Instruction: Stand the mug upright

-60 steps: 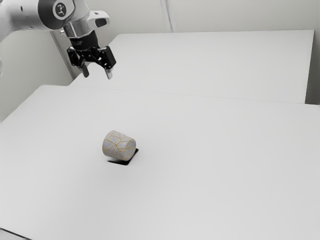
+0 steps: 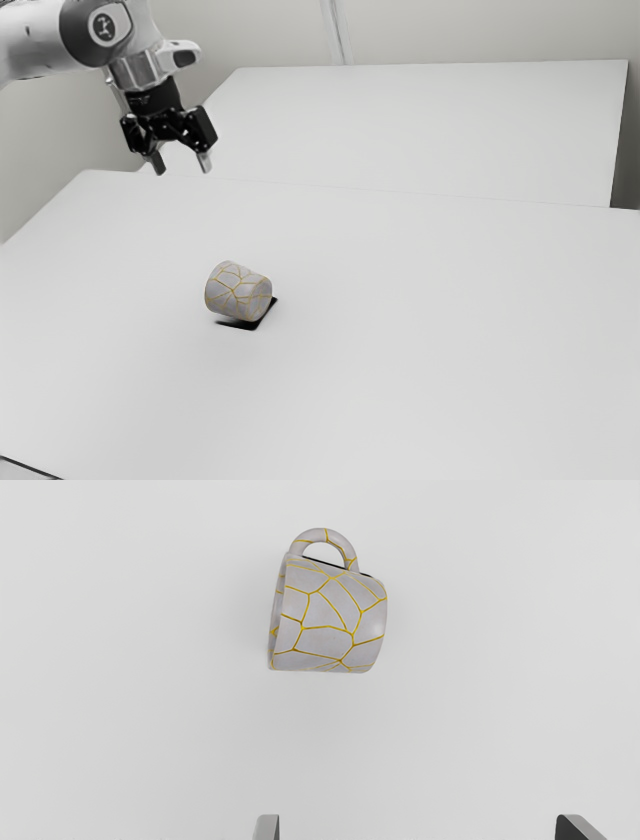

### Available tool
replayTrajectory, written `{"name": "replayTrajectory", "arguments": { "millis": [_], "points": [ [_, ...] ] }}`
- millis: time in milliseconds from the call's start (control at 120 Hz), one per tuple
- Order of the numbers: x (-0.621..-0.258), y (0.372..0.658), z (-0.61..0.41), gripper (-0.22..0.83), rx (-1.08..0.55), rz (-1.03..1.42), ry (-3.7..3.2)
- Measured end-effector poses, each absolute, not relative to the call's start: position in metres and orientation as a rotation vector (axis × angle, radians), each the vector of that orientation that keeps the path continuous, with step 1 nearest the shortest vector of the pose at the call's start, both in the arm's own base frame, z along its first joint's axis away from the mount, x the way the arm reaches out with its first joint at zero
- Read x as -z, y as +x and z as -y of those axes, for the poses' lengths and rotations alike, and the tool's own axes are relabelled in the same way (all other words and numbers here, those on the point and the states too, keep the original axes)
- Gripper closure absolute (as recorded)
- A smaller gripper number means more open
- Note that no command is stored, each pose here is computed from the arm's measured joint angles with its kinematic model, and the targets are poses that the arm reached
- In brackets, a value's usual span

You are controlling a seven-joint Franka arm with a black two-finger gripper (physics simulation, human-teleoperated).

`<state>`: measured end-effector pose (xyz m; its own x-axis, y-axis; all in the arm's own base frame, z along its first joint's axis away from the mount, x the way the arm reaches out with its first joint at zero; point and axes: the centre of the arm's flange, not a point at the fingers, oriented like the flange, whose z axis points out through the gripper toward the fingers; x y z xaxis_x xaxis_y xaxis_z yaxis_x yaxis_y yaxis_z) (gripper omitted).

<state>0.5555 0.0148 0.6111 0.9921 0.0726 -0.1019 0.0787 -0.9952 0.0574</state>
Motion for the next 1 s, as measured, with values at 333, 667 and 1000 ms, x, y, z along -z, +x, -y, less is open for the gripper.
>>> {"name": "replayTrajectory", "arguments": {
  "millis": [333,667,1000],
  "points": [
    [-0.544,0.555,-0.071,0.00,0.183,-0.237,2.914],
    [-0.471,0.562,-0.094,0.00,0.123,-0.169,2.755],
    [-0.416,0.564,-0.120,0.00,0.024,-0.025,2.644]
  ]
}}
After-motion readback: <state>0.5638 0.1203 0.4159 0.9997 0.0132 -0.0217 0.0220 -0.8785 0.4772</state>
